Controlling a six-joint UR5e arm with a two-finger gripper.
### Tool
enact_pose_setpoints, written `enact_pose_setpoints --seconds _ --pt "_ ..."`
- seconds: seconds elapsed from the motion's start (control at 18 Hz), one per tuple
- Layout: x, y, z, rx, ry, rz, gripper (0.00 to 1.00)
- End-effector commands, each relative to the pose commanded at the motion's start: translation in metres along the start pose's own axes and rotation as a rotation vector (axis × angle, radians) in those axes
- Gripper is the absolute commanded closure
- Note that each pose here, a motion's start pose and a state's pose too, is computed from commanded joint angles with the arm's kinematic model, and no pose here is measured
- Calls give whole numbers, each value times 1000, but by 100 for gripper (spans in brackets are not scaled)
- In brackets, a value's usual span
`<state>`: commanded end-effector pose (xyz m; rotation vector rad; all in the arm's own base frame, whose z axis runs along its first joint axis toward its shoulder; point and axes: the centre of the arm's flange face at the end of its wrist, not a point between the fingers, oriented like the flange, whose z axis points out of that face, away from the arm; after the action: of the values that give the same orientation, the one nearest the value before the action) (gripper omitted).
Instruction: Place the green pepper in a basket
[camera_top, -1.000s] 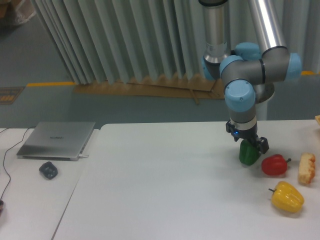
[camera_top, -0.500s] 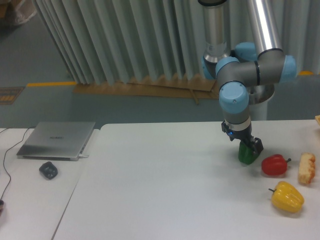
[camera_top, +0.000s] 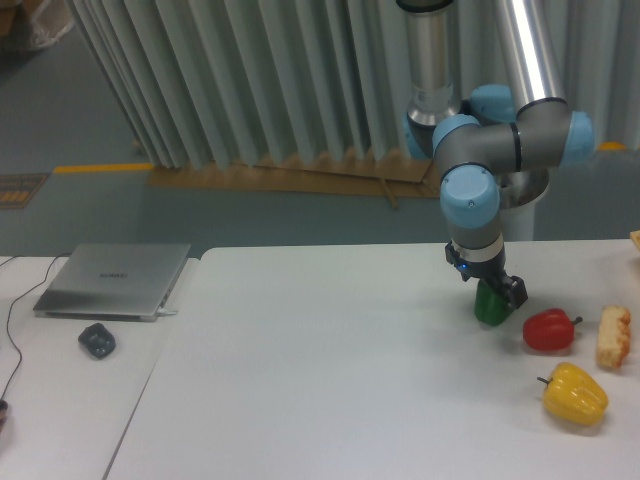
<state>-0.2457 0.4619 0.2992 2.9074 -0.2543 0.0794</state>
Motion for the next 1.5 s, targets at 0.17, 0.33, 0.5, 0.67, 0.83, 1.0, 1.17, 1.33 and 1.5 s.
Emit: enact_pose_setpoints --seconds 0.17,0.33,0.5,0.67,0.83,1.0,1.17,1.33,1.5 --pt "2 -1 1 0 1 6 0" --pt "9 -3 2 -5 1 17 0" --pt "12 -2 8 -13 10 20 0" --pt "13 -3 8 -12 9 21 0" --pt "13 -2 11 -16 14 30 0" --pt "10 0 12 -16 17 44 0" --pt "4 1 3 -17 -7 56 0" --pt "4 1 4 -20 -7 58 0" --pt "4 2 5 -21 -4 56 0"
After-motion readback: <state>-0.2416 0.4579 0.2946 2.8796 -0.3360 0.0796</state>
